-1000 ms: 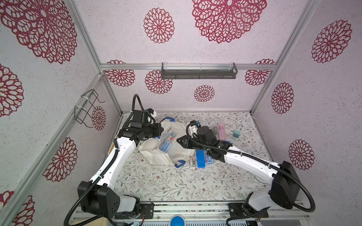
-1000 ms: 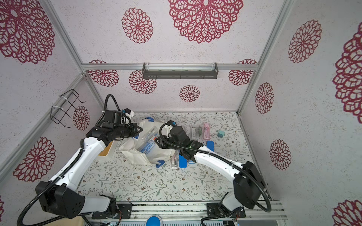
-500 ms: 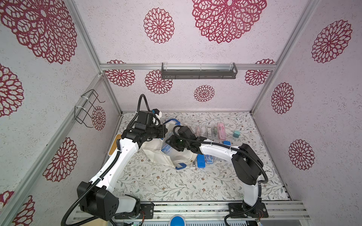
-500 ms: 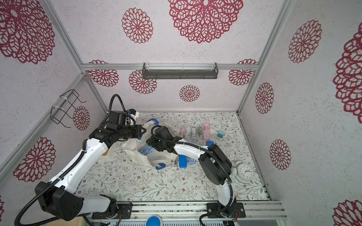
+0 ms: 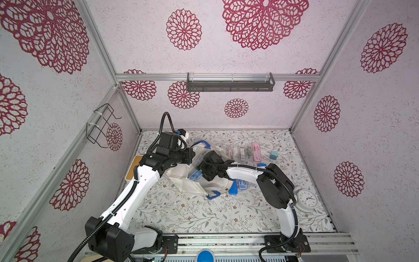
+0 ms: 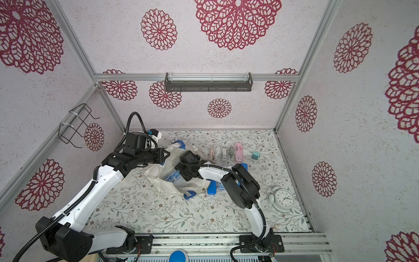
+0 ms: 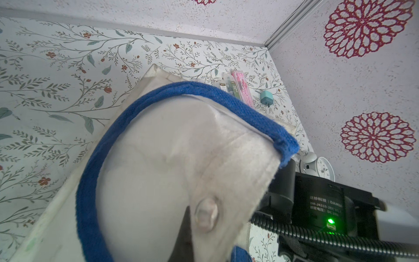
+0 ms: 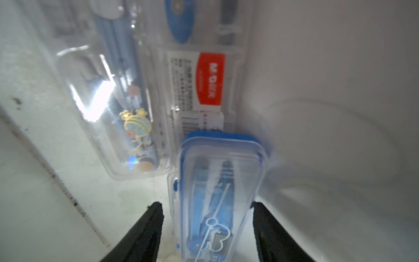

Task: Take out the compass set from the canvas bag
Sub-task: Pick up the compass set from the canvas bag.

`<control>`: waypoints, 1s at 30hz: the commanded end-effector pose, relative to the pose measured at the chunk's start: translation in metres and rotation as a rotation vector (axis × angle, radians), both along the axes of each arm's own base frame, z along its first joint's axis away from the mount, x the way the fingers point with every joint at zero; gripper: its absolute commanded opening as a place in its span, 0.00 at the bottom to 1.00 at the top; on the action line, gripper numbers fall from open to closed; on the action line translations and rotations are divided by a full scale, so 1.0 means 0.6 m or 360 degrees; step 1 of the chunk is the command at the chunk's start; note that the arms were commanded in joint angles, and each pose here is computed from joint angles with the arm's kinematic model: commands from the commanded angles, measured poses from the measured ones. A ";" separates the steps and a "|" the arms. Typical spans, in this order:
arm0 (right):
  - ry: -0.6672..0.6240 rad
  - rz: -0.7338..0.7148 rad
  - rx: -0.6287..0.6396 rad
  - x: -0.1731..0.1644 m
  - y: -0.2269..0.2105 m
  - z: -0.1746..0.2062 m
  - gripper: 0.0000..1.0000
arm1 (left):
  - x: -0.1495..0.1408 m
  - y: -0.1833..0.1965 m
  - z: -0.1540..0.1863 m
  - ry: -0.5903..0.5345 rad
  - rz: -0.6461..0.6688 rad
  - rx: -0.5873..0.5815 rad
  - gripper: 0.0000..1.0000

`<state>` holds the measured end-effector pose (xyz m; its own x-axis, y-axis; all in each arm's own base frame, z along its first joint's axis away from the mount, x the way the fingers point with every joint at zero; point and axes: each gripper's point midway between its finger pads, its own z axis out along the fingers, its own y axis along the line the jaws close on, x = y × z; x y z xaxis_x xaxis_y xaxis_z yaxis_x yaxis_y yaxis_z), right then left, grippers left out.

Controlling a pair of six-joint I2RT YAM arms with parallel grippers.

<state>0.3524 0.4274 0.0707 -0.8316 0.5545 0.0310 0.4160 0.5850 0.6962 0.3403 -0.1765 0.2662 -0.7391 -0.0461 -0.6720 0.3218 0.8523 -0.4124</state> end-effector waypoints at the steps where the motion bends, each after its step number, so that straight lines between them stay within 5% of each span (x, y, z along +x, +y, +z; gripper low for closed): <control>1: 0.0058 -0.0120 -0.0028 0.012 -0.020 -0.017 0.66 | 0.007 -0.014 0.052 -0.0188 -0.0051 -0.0082 0.00; 7: 0.0050 -0.0137 0.0036 0.032 -0.009 -0.038 0.64 | 0.006 -0.029 0.052 -0.0168 -0.0077 -0.0123 0.00; 14: -0.0010 -0.0132 0.0160 0.054 0.002 -0.041 0.46 | -0.003 -0.032 0.038 -0.0117 -0.0063 -0.0142 0.00; 22: -0.0242 0.0024 0.0248 0.070 0.015 0.032 0.27 | -0.007 -0.003 0.018 -0.0100 0.0031 -0.0043 0.00; 30: -0.0374 0.0129 0.0315 0.049 0.009 0.115 0.24 | 0.017 0.038 0.007 -0.0058 0.0190 -0.0081 0.00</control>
<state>0.3721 0.4352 0.0722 -0.8648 0.5020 0.0089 0.3075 0.5155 0.7998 0.3437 -0.1611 0.2579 -0.7394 -0.1219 -0.6621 0.2463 0.8663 -0.4346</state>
